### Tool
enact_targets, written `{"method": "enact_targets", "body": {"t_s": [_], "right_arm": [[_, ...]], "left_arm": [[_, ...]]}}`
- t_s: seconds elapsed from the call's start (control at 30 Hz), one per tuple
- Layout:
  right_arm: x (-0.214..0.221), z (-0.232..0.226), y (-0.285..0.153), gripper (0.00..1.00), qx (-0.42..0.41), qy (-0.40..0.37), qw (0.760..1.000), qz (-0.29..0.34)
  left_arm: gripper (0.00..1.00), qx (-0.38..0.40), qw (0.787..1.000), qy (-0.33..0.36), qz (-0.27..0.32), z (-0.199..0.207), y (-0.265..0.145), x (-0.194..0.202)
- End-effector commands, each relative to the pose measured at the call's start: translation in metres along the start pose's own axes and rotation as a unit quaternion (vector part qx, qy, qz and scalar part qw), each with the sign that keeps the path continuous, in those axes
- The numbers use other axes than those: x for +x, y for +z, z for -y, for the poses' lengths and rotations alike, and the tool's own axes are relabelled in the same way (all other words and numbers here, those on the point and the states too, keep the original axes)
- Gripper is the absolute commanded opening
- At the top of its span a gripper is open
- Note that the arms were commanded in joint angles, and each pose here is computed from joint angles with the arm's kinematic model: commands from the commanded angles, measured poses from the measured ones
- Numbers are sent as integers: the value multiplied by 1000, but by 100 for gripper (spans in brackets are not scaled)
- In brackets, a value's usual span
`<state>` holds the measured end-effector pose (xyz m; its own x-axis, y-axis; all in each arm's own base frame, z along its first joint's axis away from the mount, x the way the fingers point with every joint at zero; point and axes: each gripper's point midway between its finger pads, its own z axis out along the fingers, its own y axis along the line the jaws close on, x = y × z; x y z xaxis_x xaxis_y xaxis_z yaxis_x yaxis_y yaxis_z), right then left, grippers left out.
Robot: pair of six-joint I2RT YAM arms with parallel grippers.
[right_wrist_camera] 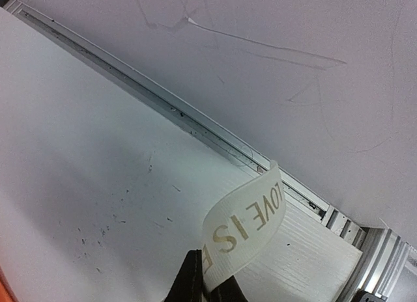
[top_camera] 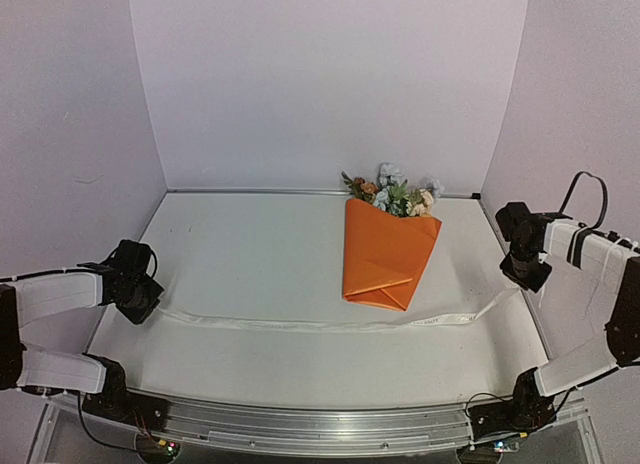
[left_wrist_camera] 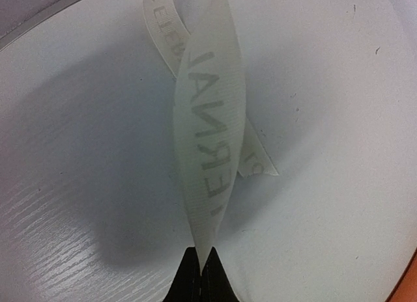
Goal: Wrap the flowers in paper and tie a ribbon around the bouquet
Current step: Straighten the ribbon at the center of the board, then place the ribbon at the center of the board.
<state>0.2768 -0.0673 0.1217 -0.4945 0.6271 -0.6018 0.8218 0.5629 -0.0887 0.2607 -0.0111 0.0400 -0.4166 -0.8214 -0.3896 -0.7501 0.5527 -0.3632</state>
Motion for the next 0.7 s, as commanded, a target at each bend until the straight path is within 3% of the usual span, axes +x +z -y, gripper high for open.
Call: {"method": "enact_targets", "body": {"t_s": [0.0, 0.1, 0.3, 0.53, 0.6, 0.67], "right_arm": [[-8, 1, 1, 9, 13, 1, 1000, 3], [-9, 2, 4, 11, 16, 5, 1000, -3], [-14, 0, 1, 26, 8, 12, 1000, -3], [-20, -7, -9, 67, -20, 13, 1000, -4], [-23, -9, -12, 78, -28, 15, 999, -4], [-25, -10, -16, 90, -34, 16, 999, -2]], "left_arm": [[2, 18, 1000, -13, -3, 8, 3, 0], [6, 29, 999, -8, -14, 13, 3, 4], [32, 47, 999, -9, -14, 21, -2, 1], [74, 50, 999, -9, 15, 25, -17, -14], [97, 53, 998, -8, 24, 28, -22, -19], [100, 59, 998, -3, 32, 33, -28, -25]]}}
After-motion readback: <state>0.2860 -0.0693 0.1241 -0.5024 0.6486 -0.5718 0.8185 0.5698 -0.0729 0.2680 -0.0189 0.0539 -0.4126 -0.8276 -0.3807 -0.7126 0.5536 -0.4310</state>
